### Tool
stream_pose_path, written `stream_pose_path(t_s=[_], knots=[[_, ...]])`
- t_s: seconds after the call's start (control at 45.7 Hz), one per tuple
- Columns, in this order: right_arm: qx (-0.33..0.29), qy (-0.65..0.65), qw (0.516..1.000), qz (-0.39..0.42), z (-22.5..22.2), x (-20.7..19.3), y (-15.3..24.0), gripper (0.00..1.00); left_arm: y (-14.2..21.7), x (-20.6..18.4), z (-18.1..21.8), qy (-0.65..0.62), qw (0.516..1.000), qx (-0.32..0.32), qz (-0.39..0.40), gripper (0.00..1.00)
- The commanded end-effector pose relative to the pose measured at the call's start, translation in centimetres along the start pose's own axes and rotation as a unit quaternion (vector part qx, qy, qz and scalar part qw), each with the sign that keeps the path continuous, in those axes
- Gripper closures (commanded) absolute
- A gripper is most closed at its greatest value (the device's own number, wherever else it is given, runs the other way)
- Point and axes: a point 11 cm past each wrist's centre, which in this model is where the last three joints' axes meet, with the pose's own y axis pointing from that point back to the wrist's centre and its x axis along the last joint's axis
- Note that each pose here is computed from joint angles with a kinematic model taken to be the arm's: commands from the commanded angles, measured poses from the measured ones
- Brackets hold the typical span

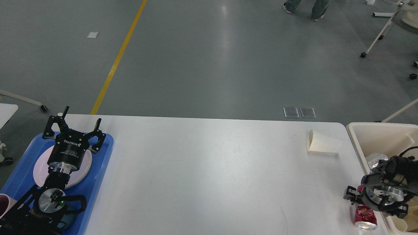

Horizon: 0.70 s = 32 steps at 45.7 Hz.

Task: Tidy desktop
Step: 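Grasp the red can with the right gripper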

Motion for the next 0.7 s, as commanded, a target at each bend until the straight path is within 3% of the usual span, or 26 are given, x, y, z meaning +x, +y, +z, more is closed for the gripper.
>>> stream_pose_path(t_s=[0.0, 0.066, 0.197, 0.307, 0.679], knots=[[-0.001, 0.001, 1.0, 0.0, 0.0, -0.1, -0.1, 0.31, 0.0, 0.0, 0.0, 0.0, 1.0, 0.0, 0.0, 0.04], [-0.001, 0.001, 1.0, 0.0, 0.0, -0.1, -0.1, 0.48, 0.0, 0.0, 0.0, 0.0, 1.0, 0.0, 0.0, 0.04], [-0.002, 0.0, 1.0, -0.001, 0.1, -0.3, -0.3, 0.69, 0.0, 0.0, 0.0, 0.0, 1.0, 0.0, 0.0, 0.04], [-0.002, -0.002, 1.0, -0.004, 0.1, -0.4, -0.3, 1.0, 0.0, 0.0, 0.0, 0.0, 1.0, 0.0, 0.0, 0.04], [0.021, -0.021, 0.999, -0.018, -0.9, -0.3, 0.5, 1.0, 0.0, 0.0, 0.0, 0.0, 1.0, 0.0, 0.0, 0.04]])
